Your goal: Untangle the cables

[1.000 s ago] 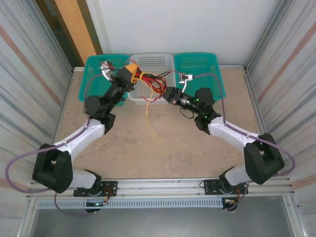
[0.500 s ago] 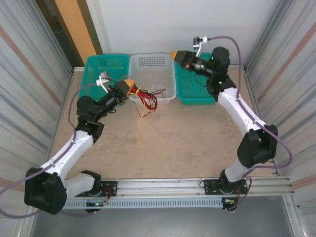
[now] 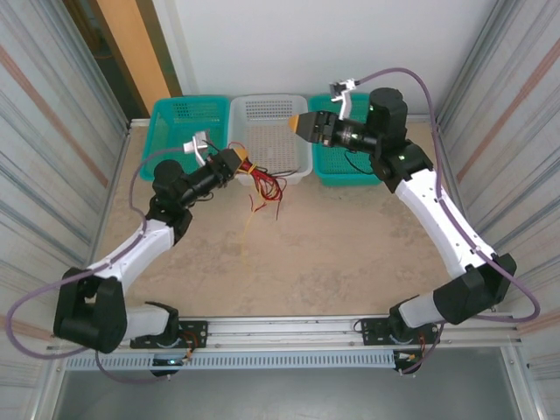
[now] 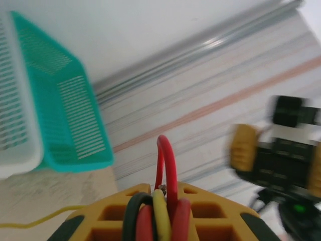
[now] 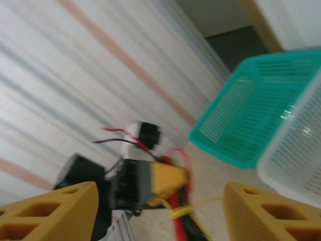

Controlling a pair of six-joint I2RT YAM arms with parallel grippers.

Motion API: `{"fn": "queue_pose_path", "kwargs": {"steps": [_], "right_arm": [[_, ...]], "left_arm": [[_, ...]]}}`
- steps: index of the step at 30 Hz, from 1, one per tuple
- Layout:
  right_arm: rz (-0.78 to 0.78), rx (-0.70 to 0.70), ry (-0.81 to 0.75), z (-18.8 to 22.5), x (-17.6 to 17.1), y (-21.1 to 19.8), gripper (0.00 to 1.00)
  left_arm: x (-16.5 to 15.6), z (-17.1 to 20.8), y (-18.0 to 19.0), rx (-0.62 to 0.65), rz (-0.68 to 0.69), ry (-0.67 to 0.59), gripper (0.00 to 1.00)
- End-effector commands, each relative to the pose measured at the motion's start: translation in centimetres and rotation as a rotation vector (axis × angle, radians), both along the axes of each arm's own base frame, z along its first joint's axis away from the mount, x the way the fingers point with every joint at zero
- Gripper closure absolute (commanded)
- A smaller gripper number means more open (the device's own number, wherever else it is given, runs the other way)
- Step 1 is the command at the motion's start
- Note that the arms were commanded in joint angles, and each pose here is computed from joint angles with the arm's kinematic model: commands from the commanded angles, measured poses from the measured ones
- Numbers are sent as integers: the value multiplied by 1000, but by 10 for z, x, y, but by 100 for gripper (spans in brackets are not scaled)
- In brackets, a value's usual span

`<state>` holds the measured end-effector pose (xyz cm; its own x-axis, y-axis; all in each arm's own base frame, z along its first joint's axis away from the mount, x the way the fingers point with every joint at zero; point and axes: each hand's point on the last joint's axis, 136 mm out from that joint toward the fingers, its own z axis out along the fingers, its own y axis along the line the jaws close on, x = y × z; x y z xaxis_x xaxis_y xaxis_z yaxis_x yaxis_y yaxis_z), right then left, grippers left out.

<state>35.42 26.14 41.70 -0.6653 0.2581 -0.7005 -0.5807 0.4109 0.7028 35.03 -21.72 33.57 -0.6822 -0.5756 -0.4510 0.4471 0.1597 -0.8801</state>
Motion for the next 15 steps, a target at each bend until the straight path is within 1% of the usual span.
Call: {"fn": "queue_pose_path", "kwargs": {"steps": [1, 2, 3, 5, 6, 8, 9, 11, 15], "right_arm": [[-72, 66, 134, -15, 11, -26, 33], [-90, 87, 167, -18, 12, -30, 32], [-108, 103, 208, -20, 13, -32, 30], [-172, 124, 360, -37, 16, -36, 28], [-192, 128, 425, -47, 17, -36, 28], [-186, 167, 525, -58, 14, -29, 28], [-175, 199, 550, -58, 13, -24, 28], [-120, 257, 565, -50, 6, -8, 27], [-66, 284, 515, -35, -1, 7, 29]], "left_arm": [[-46, 103, 0, -170, -145, -449, 100], [-52, 111, -1, -174, -173, -515, 100], [-56, 113, -5, -149, -194, -553, 100], [-68, 116, -15, -78, -244, -673, 100], [-72, 117, -19, -56, -258, -710, 100], [-70, 121, -25, -38, -255, -742, 100], [-69, 123, -26, -47, -251, -758, 100], [-67, 134, -30, -83, -261, -750, 100], [-103, 168, -52, -109, -383, -871, 100]]}}
